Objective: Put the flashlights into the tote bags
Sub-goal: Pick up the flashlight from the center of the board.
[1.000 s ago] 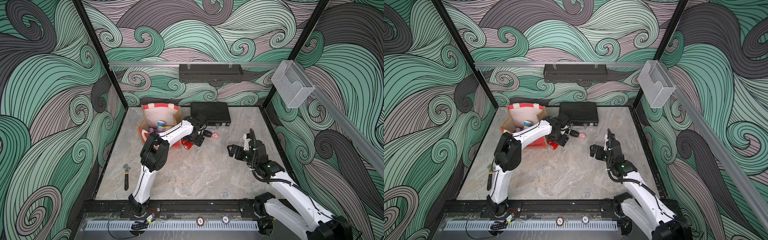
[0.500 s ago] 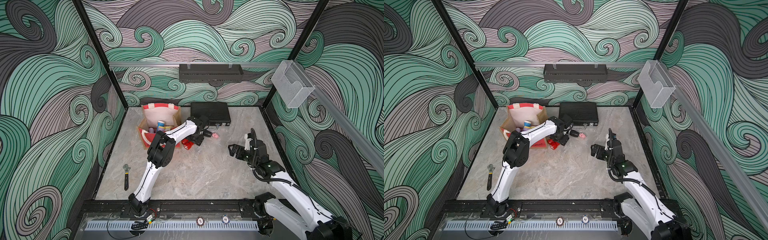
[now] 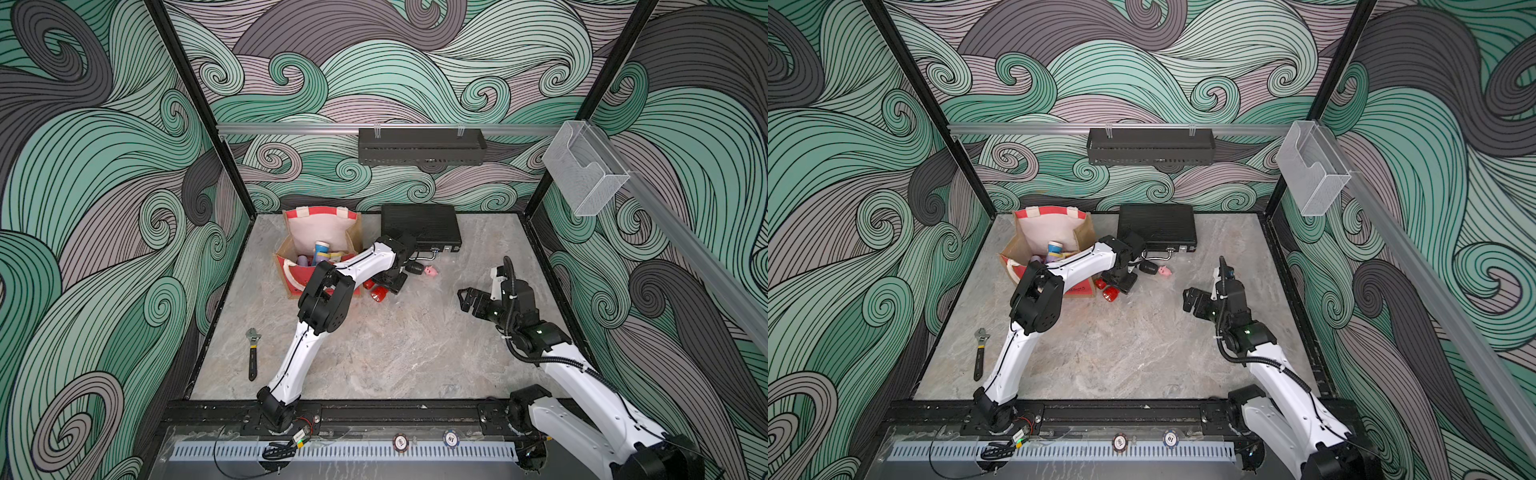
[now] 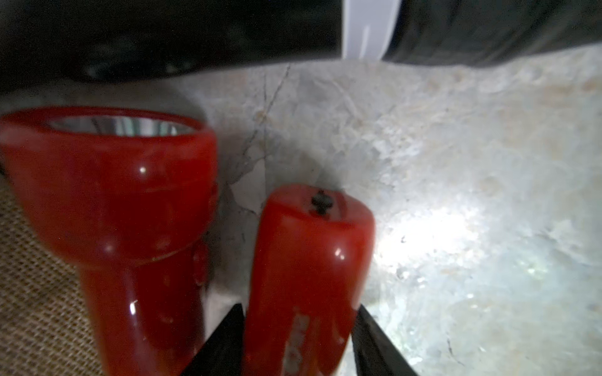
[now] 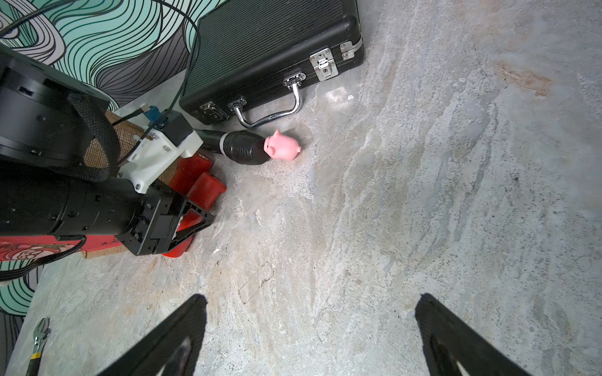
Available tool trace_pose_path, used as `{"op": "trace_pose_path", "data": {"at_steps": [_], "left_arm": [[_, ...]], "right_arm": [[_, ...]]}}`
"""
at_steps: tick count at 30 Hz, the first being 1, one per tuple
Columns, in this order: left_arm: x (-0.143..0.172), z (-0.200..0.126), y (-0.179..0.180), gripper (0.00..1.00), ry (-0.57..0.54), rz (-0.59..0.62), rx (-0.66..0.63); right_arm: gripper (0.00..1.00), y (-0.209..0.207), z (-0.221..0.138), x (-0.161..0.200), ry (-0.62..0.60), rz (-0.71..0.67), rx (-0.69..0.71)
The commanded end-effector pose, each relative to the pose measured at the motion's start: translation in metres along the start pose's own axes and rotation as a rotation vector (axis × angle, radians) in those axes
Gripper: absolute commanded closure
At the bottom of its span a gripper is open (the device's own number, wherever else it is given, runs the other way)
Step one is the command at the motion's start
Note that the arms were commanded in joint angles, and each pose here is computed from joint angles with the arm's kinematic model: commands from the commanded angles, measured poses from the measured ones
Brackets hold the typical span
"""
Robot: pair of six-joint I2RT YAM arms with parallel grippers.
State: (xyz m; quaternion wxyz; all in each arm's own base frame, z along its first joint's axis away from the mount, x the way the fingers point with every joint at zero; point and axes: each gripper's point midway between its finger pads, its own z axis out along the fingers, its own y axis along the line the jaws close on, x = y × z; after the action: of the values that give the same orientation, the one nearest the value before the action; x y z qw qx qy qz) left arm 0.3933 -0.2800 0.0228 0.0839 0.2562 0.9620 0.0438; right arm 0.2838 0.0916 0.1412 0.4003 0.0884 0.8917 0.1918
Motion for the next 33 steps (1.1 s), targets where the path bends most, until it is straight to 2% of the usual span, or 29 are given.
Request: {"op": "trace_pose_path", "data": {"at_steps": [1,4,9,15,23,33], "left_arm": [[0.004,0.007,-0.008,0.52,0.026,0.017,0.014],[0.003,0.001,-0.010,0.63,0.016,0.021,0.024],[-0.002,-0.028,-0.029,0.85,-0.053,0.043,0.144],[-0.013,-0.080,-0.031,0.98,-0.162,0.034,0.200],[-0.020,-0.160,-0.025,1.00,-0.325,0.057,0.245],[-0.025,-0.256,0.007,1.00,-0.560,0.077,0.168]], "right_arm": [[0.00,0.000,-0.005,-0.008,-0.034,0.002,-0.001],[0.00,-0.001,-0.007,-0.010,-0.046,0.006,0.000],[0.00,0.000,-0.011,-0.013,-0.060,0.013,-0.001],[0.00,0.001,-0.011,-0.014,-0.059,0.011,-0.005],[0.00,0.011,-0.014,-0.018,-0.054,-0.011,-0.047],[0.00,0.044,-0.020,-0.029,-0.056,-0.113,-0.140]]}}
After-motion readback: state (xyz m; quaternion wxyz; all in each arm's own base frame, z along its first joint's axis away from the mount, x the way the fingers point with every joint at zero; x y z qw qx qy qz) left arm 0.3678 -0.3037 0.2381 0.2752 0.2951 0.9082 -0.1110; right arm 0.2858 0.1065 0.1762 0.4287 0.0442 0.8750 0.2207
